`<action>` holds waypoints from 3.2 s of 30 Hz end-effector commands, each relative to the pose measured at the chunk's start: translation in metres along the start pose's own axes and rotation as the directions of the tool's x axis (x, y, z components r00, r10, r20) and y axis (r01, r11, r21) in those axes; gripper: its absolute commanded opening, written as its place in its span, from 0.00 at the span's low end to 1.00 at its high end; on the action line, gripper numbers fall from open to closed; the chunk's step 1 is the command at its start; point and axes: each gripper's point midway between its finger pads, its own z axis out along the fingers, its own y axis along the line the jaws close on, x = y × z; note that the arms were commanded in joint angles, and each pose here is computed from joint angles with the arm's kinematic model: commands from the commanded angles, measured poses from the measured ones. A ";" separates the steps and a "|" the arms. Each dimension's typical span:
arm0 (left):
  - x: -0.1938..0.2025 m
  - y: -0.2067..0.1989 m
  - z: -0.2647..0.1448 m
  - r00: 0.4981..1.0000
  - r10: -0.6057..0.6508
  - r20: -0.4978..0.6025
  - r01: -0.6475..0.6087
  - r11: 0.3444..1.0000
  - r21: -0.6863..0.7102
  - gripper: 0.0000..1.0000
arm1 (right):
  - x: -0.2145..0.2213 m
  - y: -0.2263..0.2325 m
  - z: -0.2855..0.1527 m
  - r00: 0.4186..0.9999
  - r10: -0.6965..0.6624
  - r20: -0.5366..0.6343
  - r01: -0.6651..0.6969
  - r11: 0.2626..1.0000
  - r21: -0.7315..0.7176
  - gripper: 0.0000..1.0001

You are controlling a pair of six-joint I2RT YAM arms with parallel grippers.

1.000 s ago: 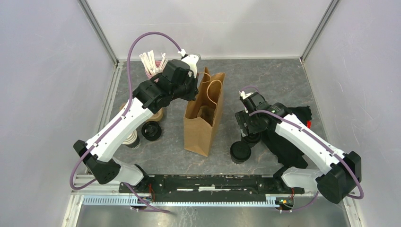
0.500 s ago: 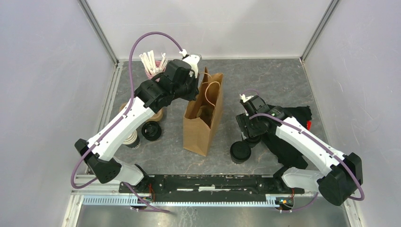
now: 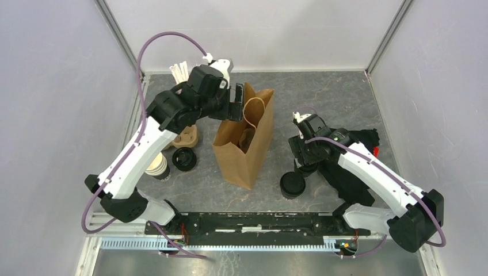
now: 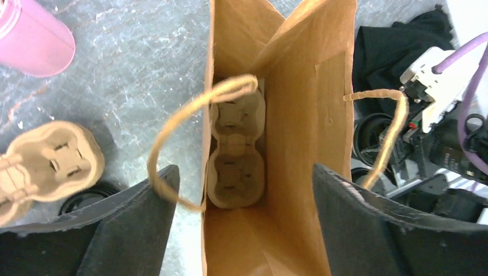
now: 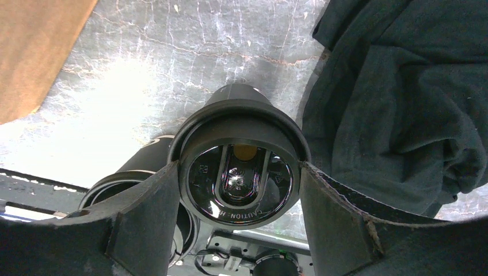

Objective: Pack the takeout coffee

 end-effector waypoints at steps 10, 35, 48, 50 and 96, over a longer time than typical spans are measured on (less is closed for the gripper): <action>0.058 0.015 -0.097 0.853 -0.497 -0.159 0.484 0.868 -0.116 1.00 | -0.045 -0.006 -0.036 0.982 0.003 0.189 -0.005 1.000 0.009 0.62; 0.028 0.002 -0.035 0.600 -0.798 0.055 0.790 0.603 0.110 0.82 | -0.043 -0.001 -0.046 0.972 -0.033 0.231 0.044 0.998 -0.042 0.58; 0.005 0.063 -0.021 0.794 -0.588 0.154 0.601 0.797 -0.053 0.78 | -0.055 0.007 -0.050 0.967 -0.080 0.244 0.101 0.992 -0.073 0.58; 0.006 0.068 -0.035 0.798 -0.584 0.146 0.598 0.797 -0.083 0.90 | -0.059 0.007 -0.050 0.965 -0.093 0.244 0.114 0.991 -0.071 0.58; 0.035 0.040 0.014 0.420 -0.901 -0.106 0.821 0.427 -0.378 0.35 | -0.069 -0.002 -0.053 0.947 -0.073 0.314 0.085 0.996 -0.025 0.53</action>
